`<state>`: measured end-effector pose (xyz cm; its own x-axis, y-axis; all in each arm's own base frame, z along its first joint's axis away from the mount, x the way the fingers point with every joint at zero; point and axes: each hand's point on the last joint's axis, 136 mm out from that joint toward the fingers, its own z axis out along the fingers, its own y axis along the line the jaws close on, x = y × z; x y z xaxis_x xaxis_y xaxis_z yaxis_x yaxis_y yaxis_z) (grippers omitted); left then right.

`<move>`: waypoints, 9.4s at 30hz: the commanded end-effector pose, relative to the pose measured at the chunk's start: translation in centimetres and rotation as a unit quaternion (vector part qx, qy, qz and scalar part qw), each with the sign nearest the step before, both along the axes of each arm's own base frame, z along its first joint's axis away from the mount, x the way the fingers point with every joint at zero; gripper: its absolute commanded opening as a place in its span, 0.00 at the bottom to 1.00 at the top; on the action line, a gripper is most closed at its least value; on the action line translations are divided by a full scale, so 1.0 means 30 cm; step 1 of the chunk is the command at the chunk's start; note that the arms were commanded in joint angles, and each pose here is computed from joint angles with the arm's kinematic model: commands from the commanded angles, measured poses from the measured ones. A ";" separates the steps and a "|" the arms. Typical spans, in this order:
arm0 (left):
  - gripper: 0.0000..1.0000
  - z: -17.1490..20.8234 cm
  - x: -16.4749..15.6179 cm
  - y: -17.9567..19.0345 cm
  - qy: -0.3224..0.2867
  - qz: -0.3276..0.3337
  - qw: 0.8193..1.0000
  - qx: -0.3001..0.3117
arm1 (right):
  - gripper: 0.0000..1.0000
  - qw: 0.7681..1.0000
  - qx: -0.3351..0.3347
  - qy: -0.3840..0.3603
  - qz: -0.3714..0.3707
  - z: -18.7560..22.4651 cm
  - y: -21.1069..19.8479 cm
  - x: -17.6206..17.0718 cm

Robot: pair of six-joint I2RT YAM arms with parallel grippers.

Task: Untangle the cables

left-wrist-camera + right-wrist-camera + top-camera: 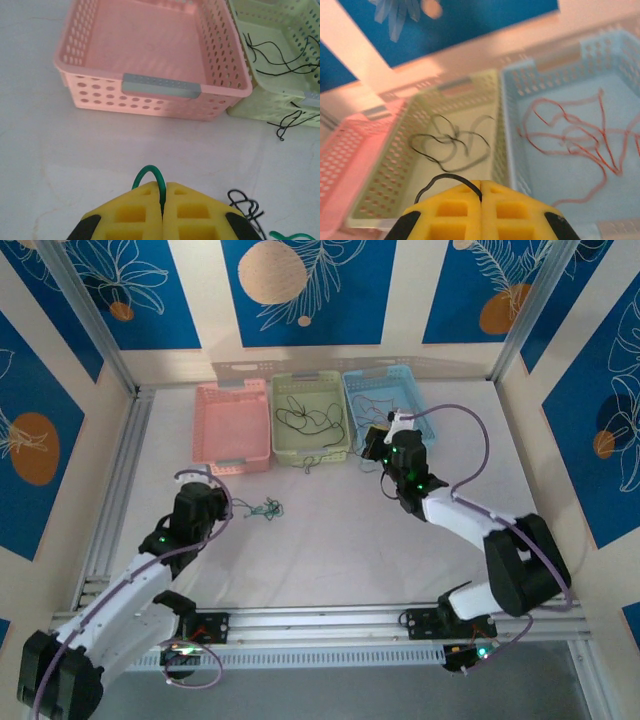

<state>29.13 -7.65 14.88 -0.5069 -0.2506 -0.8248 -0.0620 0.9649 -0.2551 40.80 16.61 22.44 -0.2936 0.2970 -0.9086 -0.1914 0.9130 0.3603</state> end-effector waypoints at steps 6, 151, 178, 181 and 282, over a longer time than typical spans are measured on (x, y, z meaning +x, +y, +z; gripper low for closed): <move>0.00 0.001 0.037 -0.003 -0.066 0.004 0.998 -0.022 | 0.00 0.983 -0.004 -0.173 0.067 0.526 0.043 -0.182; 0.59 0.067 0.105 -0.081 -0.144 -0.058 0.988 -0.011 | 0.00 0.907 -0.101 -0.079 0.402 -0.132 0.464 -0.049; 1.00 0.143 0.030 -0.082 -0.218 -0.078 0.972 -0.051 | 0.00 0.975 -0.056 -0.038 0.210 -0.108 0.176 0.111; 1.00 0.116 0.050 -0.067 -0.196 -0.059 0.978 -0.040 | 0.00 0.972 -0.058 -0.044 0.221 -0.098 0.209 0.098; 0.97 0.064 0.067 0.033 -0.157 0.027 0.987 -0.012 | 0.02 0.815 -0.156 0.006 0.559 -0.228 0.719 -0.240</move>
